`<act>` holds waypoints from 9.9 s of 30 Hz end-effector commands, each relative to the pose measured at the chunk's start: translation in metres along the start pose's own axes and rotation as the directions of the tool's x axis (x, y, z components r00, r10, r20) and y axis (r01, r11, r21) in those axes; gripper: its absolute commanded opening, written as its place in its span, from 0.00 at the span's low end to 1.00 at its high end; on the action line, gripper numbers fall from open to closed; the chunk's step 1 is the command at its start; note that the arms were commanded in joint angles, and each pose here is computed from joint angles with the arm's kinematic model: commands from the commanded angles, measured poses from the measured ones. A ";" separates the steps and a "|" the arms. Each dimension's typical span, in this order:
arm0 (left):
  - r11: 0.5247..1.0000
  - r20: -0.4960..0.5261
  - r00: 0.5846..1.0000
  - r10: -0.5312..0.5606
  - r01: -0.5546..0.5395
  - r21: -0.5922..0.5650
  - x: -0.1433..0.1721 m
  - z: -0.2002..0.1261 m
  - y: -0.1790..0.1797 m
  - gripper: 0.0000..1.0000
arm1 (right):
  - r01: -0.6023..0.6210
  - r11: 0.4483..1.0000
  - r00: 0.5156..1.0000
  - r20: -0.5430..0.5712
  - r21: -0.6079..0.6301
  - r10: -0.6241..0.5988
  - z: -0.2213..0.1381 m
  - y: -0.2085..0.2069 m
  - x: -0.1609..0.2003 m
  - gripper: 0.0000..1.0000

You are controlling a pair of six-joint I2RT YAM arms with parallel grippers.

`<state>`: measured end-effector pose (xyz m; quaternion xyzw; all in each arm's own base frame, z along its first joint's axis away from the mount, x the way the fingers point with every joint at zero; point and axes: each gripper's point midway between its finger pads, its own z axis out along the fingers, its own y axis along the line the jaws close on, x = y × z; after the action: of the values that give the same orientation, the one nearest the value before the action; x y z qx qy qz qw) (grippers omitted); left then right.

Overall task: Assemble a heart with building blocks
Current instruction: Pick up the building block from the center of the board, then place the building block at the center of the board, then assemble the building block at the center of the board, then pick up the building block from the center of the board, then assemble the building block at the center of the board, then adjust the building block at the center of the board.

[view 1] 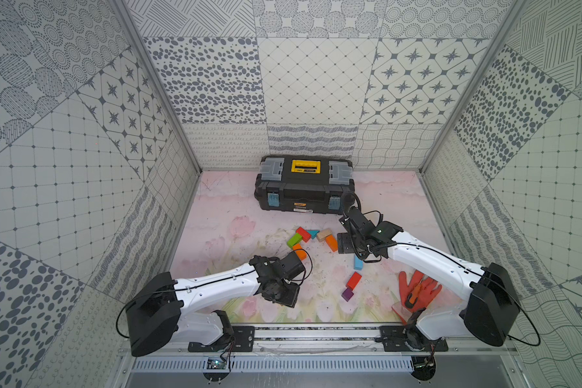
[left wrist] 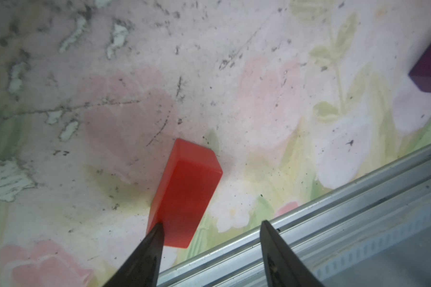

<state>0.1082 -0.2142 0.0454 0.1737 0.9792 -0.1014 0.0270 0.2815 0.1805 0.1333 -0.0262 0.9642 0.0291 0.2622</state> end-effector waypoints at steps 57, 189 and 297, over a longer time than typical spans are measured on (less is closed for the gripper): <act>0.907 0.026 0.917 0.397 -0.388 -0.163 -0.153 0.046 -0.071 0.42 | -0.109 0.994 0.994 0.024 -0.030 0.110 -0.007 -0.032 0.015 0.50; 0.920 0.449 0.807 -0.385 0.372 0.121 -0.142 -0.120 0.111 0.49 | 0.452 0.882 0.889 -0.007 -0.135 -0.457 0.010 0.141 0.034 0.20; 0.956 0.314 0.905 -0.286 0.246 0.162 -0.143 -0.075 0.062 0.51 | 0.409 0.909 0.907 -0.145 0.085 -0.395 0.050 0.069 0.043 0.90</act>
<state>0.2594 -0.1896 0.1151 0.0074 0.9677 -0.1968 0.1572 0.2634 0.2542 0.0731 -0.2227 0.9520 -0.0736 0.1969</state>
